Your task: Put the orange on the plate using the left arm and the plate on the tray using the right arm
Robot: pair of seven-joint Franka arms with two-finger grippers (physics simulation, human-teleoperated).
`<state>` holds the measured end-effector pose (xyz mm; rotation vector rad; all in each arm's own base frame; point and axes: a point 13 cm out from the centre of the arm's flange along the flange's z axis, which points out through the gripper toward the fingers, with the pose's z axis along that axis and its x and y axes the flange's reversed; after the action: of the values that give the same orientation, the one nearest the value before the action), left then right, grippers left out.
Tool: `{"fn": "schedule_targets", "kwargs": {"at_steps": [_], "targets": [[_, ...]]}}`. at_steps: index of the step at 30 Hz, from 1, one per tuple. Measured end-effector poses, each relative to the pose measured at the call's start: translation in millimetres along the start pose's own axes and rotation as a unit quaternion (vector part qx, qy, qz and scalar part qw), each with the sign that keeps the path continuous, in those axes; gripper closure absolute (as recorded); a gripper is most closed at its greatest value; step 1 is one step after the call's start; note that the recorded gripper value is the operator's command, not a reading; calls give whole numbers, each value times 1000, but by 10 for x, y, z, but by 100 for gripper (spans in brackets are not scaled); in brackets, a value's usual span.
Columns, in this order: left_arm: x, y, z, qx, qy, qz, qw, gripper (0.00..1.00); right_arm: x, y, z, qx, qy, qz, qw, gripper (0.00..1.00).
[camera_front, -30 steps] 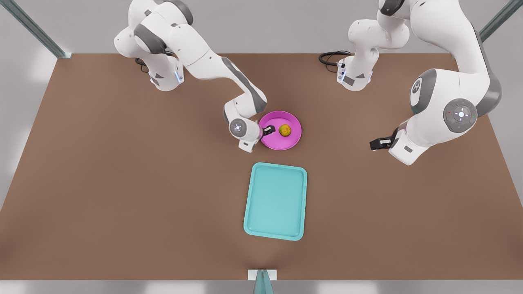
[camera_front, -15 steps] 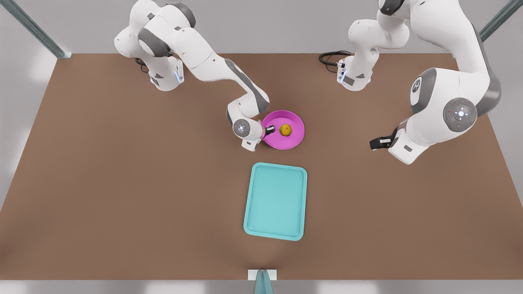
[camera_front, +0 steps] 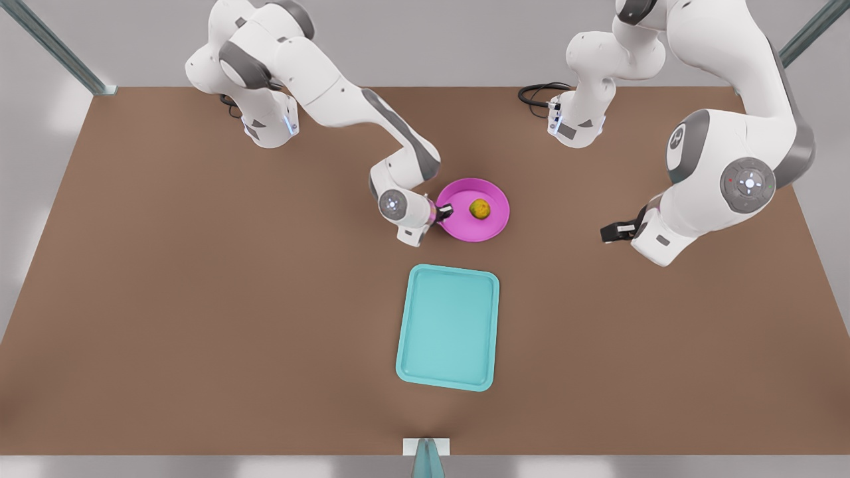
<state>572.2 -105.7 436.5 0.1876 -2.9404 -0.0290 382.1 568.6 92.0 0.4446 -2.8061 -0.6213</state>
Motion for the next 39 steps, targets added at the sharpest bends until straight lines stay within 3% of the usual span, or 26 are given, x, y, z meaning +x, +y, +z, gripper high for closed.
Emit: {"fn": "schedule_targets", "kwargs": {"at_steps": [9,13,24,25,26,31,33,35,39], "targets": [[-3,0,29,-1,3,0,1000,0,-1214,-874,-1502,-48,-113,82,989,79],[-4,0,34,-1,4,0,1000,0,-1945,-1210,-1722,-68,-158,103,980,79],[-2,-1,27,-1,4,0,1000,0,-2174,-1332,-1313,-67,-154,112,979,79],[-2,-1,29,-1,4,0,1000,0,-2188,-1307,-1305,-68,-155,111,979,36],[-2,-1,32,-1,4,0,1000,0,-2193,-1302,-1293,-67,-155,111,979,0],[-5,-1,36,-1,4,0,1000,0,-2246,-1295,-1407,-68,-164,111,978,0],[-2,-2,26,-1,3,1,1000,0,-2385,-1612,-1956,-57,-197,122,971,0],[5,-6,13,-1,2,1,1000,0,-2385,-2617,-2907,-1,-222,147,964,0],[9,5,24,-2,5,0,1000,0,-1473,-4108,-4565,165,-178,153,958,0]]}}
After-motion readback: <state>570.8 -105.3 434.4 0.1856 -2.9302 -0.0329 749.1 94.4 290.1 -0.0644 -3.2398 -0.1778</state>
